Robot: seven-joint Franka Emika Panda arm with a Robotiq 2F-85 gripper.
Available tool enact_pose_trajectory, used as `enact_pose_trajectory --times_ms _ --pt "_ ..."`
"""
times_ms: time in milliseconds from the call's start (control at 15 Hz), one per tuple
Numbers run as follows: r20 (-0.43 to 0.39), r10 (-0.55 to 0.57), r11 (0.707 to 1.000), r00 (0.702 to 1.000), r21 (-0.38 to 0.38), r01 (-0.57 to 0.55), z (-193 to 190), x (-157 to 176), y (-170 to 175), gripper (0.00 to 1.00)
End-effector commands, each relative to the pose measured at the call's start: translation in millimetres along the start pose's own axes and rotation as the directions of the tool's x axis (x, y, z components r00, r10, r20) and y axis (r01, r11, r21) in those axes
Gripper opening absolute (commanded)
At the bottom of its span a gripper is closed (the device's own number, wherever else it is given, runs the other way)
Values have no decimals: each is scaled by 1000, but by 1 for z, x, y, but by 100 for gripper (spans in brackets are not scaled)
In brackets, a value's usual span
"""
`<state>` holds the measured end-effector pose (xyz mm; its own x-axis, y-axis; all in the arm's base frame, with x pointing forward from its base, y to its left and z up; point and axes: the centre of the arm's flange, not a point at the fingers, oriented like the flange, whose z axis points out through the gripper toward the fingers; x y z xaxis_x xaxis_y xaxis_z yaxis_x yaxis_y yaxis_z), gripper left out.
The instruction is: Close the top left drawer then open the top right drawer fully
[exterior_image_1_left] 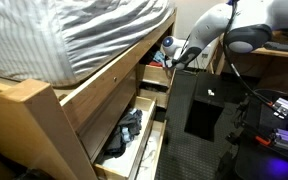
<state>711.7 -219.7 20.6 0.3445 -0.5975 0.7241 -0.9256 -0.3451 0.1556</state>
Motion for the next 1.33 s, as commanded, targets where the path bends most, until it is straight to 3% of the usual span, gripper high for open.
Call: enact_pose_trajectory --times_ms 0,200,333,400,600,800,1000,1133,1267 --pt "-48 2 1000 999 24 -1 -19 -13 10 100" --pt "-85 -4 1000 996 23 6 -37 -20 -9 100" --pt "-22 77 993 997 95 -74 -70 -12 -57 100" --pt "-54 25 998 998 63 -22 -46 -20 -29 100" --pt "-46 53 996 998 78 -49 -66 -18 -46 100" --pt "119 -56 992 991 122 41 -67 -4 -82 100" --pt "249 -128 986 960 133 98 -51 3 -112 100" --pt "344 -140 990 928 64 125 -53 7 -127 100" --pt "376 -67 991 924 -80 104 -72 3 -135 100"
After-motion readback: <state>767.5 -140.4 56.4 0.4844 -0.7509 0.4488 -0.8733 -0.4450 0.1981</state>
